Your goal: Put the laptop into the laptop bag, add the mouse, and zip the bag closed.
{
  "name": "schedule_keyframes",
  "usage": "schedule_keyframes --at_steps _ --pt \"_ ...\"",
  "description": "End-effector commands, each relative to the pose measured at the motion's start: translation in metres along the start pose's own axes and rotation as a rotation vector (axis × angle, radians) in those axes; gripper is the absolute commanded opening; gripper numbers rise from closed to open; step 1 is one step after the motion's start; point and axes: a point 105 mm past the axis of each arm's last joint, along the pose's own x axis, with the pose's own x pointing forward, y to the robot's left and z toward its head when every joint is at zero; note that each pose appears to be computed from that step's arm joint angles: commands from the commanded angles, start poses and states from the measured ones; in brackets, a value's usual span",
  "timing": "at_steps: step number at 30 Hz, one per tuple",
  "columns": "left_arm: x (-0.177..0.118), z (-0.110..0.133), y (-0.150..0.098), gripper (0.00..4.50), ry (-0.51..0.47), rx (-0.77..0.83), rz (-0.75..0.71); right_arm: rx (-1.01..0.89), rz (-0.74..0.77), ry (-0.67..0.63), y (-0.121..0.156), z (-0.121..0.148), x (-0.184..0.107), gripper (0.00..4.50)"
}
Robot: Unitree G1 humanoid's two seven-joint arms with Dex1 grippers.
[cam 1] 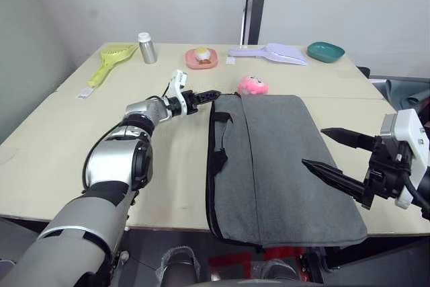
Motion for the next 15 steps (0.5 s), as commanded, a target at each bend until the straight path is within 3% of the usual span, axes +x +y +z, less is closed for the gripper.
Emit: schedule_keyframes --at_steps 1,8,15 --pt "0.012 -0.009 -0.005 4.50 0.036 0.026 0.024 -0.059 -0.031 -0.051 0.004 0.016 -0.004 4.46" --pt "0.017 -0.017 -0.005 4.50 0.061 0.033 0.043 -0.045 -0.065 -0.063 0.006 0.021 -0.008 4.46" --pt "0.022 -0.014 -0.018 2.25 0.056 0.019 -0.017 -0.040 -0.069 -0.046 0.004 0.017 -0.004 4.50"
